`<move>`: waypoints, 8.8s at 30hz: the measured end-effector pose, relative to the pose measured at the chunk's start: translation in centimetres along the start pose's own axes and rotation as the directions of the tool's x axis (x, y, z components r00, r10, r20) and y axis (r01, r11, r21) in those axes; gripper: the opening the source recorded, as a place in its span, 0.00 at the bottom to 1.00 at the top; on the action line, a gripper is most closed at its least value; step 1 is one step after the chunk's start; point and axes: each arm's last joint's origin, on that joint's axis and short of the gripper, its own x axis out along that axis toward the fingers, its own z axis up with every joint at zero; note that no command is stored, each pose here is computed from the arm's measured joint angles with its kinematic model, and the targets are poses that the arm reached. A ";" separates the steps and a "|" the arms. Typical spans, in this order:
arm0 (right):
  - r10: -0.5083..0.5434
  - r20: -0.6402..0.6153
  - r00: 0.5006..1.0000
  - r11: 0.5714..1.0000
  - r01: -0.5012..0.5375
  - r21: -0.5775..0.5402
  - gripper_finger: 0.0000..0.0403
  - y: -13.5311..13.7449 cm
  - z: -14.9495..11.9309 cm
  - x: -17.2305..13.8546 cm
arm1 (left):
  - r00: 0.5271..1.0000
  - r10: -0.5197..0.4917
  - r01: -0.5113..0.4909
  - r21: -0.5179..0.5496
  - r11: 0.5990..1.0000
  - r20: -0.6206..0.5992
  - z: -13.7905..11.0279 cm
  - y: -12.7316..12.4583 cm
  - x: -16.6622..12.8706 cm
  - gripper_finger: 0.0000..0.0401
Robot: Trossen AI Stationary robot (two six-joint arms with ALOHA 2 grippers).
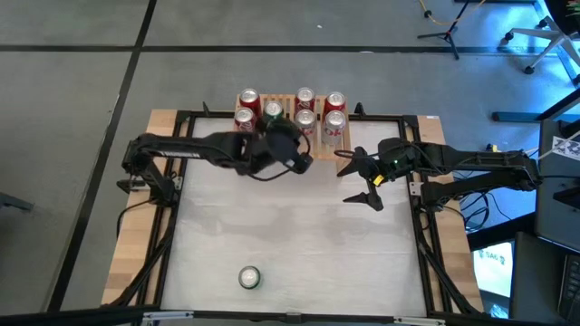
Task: Place canned beverage on shelf
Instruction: Adjust the green soda cans on the shelf
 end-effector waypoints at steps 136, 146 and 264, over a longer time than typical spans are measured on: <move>0.000 0.001 1.000 1.000 0.000 0.004 0.96 0.0 0.0 0.0 | 0.879 -0.295 0.449 0.439 0.779 -0.375 5.7 15.1 3.3 0.92; 0.000 0.000 1.000 1.000 0.000 0.004 0.96 0.0 0.0 0.0 | 0.853 -0.296 0.475 0.404 0.782 -0.430 4.4 15.8 4.7 0.91; 0.000 0.000 1.000 1.000 0.000 0.003 0.96 0.0 0.0 0.0 | 0.862 -0.313 0.456 0.341 0.822 -0.400 1.5 20.3 11.5 0.79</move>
